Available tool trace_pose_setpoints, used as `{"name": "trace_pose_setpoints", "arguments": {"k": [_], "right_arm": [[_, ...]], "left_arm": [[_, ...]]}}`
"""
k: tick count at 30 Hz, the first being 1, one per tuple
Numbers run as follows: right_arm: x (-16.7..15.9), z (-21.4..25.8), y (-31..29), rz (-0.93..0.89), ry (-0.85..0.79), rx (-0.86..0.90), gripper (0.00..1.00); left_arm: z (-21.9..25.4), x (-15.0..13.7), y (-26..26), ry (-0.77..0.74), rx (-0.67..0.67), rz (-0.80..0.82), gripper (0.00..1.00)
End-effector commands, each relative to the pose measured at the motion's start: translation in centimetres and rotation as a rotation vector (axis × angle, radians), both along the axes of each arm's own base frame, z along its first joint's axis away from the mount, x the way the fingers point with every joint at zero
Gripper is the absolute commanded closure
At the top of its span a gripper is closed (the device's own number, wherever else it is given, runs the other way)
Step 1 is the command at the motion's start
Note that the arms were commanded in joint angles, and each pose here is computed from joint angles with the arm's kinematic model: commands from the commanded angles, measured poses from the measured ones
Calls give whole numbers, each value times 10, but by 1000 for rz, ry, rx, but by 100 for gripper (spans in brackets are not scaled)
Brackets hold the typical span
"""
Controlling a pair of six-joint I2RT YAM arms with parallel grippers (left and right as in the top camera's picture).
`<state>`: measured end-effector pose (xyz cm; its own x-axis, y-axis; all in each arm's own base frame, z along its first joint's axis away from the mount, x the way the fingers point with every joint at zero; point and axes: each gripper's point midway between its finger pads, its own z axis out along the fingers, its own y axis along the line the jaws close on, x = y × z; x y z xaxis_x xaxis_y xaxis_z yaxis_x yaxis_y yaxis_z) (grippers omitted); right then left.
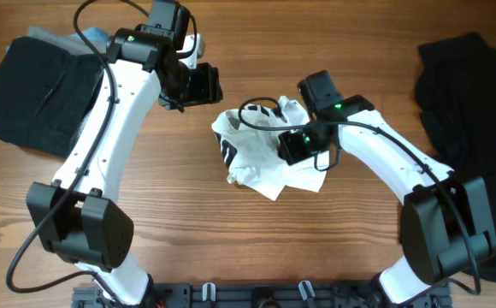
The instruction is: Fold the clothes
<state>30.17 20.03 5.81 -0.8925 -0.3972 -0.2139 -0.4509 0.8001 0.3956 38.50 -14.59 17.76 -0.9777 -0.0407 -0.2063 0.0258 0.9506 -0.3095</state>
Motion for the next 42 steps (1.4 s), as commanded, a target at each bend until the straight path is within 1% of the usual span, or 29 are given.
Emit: {"name": "trace_pose_setpoints", "arguments": {"k": [1,2,3,5,6,7,8,10,11,12,14,15,17,20,22,23,24,25,26,27,28,30,31,33,35,37,38,40,42], "right_arm": [[22,-6,-18,-47,-83,-119,94],[29,-2,-16,-52,-113,-105,92],[43,7,-11,-83,-165,-75,79],[60,17,1,-104,-226,-5,75],[58,26,20,-54,-226,105,70],[49,33,36,5,-204,193,69],[37,35,47,43,-165,245,65],[16,26,53,76,-96,240,63],[3,23,56,110,-66,230,67],[-12,20,60,169,-44,216,83],[-26,17,57,193,-2,186,96],[-30,11,46,175,26,129,96],[-24,-5,8,20,48,-92,96],[-15,2,-32,-96,-27,-298,96],[-13,12,-54,-187,-64,-396,88],[-15,16,-60,-228,-65,-419,88],[-16,18,-62,-235,-62,-418,71],[-15,20,-61,-235,-69,-416,45],[-8,21,-59,-240,-94,-399,39],[10,25,-51,-258,-160,-354,35],[22,29,-44,-256,-208,-314,36],[50,48,-4,-177,-330,-112,41],[58,58,13,-145,-369,-23,45],[73,74,38,-113,-433,112,48],[82,70,45,-138,-436,144,49],[86,45,47,-145,-392,129,49],[82,31,52,-122,-354,136,48],[67,8,65,-55,-253,184,31],[59,-6,71,-35,-213,176,29]], "left_arm": [[-1,3,4,-15,20,-13,33],[-1,3,5,-15,23,-12,33],[-1,3,5,-14,25,-11,33],[-1,2,5,-11,27,-11,33],[-1,3,5,-11,27,-11,33],[-1,3,5,-11,27,-11,33],[-1,3,5,-11,27,-11,33],[-1,3,5,-11,27,-11,33],[-1,3,5,-11,27,-11,33],[-1,3,5,-11,28,-11,33],[-1,3,5,-12,28,-11,33],[-1,2,5,-11,27,-11,33],[-1,3,5,-12,28,-11,33],[-1,4,5,-16,27,-11,32],[-1,3,5,-15,27,-11,32],[-1,4,5,-16,27,-11,31],[-1,4,5,-16,27,-11,30],[-1,4,5,-16,27,-11,30],[-1,4,6,-18,34,-8,30],[-2,5,7,-20,40,-6,30],[-2,5,7,-20,40,-6,29],[-2,4,7,-19,40,-7,29],[-2,4,8,-19,41,-7,29],[-2,4,8,-19,40,-7,29],[-2,4,8,-19,40,-7,29],[-1,6,7,-26,39,-6,29],[-1,7,7,-30,37,-6,28],[-1,8,7,-34,37,-6,28],[0,8,7,-36,36,-6,28]]}}
